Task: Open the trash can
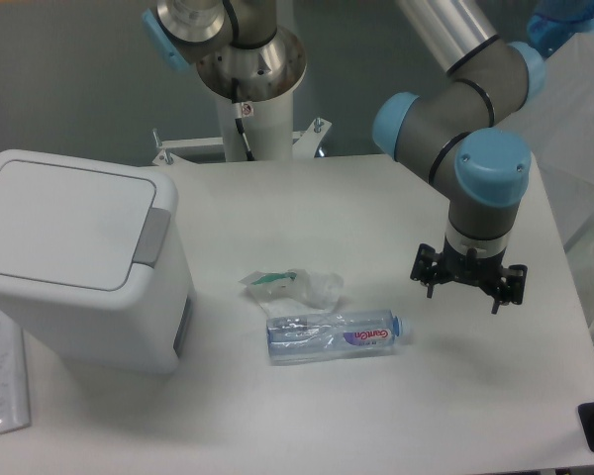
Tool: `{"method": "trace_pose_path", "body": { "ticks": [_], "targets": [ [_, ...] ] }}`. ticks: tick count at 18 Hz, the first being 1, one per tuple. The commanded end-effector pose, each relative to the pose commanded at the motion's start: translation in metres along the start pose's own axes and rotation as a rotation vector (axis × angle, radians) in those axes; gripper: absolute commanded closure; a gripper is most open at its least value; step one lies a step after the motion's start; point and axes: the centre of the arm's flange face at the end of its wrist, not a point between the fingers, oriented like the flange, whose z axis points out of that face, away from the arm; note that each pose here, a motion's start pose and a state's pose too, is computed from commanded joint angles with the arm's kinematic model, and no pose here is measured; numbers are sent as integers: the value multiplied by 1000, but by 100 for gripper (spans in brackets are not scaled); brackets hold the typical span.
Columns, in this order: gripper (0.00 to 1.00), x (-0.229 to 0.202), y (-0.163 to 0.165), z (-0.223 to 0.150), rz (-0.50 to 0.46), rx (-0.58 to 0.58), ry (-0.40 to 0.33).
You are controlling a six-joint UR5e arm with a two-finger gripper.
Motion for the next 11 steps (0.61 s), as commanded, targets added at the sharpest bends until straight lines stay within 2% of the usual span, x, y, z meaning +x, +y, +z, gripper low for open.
{"method": "trace_pose_path", "body": {
  "ticks": [3, 4, 8, 11],
  "targets": [
    [0, 9, -6, -8, -189, 62, 40],
    [0, 11, -12, -13, -219, 90, 53],
    [0, 33, -40, -28, -220, 144, 60],
    [0, 48, -60, -59, -325, 260, 144]
  ]
}}
